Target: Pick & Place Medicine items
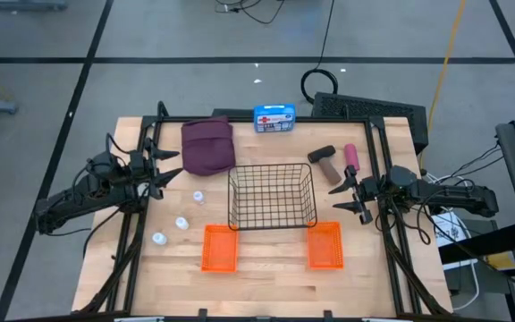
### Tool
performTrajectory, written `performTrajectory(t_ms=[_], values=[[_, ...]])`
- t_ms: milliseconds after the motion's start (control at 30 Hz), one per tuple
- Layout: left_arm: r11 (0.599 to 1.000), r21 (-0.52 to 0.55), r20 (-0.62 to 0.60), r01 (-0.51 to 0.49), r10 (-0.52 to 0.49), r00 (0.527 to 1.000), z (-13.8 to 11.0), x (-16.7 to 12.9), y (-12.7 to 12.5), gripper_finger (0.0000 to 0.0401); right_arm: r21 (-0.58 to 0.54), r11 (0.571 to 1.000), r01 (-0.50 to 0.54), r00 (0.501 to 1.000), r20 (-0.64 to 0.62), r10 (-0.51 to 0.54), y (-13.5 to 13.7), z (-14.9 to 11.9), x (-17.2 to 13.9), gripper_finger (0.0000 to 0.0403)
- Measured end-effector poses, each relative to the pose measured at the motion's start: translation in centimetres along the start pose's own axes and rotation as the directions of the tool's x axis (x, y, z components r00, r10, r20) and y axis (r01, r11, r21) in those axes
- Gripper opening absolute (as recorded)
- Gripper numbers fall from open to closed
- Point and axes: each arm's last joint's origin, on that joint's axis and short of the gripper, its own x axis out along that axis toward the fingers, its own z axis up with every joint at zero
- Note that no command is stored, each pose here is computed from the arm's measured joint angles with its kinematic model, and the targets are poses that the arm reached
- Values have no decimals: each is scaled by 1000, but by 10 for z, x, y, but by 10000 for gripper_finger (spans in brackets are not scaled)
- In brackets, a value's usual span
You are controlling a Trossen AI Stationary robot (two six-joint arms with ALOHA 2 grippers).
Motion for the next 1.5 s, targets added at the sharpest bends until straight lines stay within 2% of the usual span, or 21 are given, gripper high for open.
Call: performTrajectory(t_ms=[700,833,1000,1067,1200,1300,1367,1500], values=[[1000,0,0,0,0,1000,0,0,0,251,-1,1000,2,1000,1,-2,0,0,0,180],[1000,0,0,0,0,1000,0,0,0,251,-11,997,71,997,36,-71,-2,3,0,180],[1000,0,-1,0,0,1000,0,0,0,251,110,992,69,994,77,-77,-2,8,0,180],[1000,0,0,0,0,1000,0,0,0,251,124,990,69,990,114,-83,-2,11,-1,180],[1000,0,-1,0,0,1000,0,0,0,251,135,980,144,966,195,-169,-4,19,-2,180],[1000,0,-1,0,0,1000,0,0,0,251,282,951,130,949,241,-202,-5,23,-3,180],[1000,0,0,0,0,1000,0,0,0,251,337,933,127,936,271,-225,-5,26,-4,180],[1000,0,-1,0,0,1000,0,0,0,251,313,893,323,850,318,-420,-11,30,-7,180]])
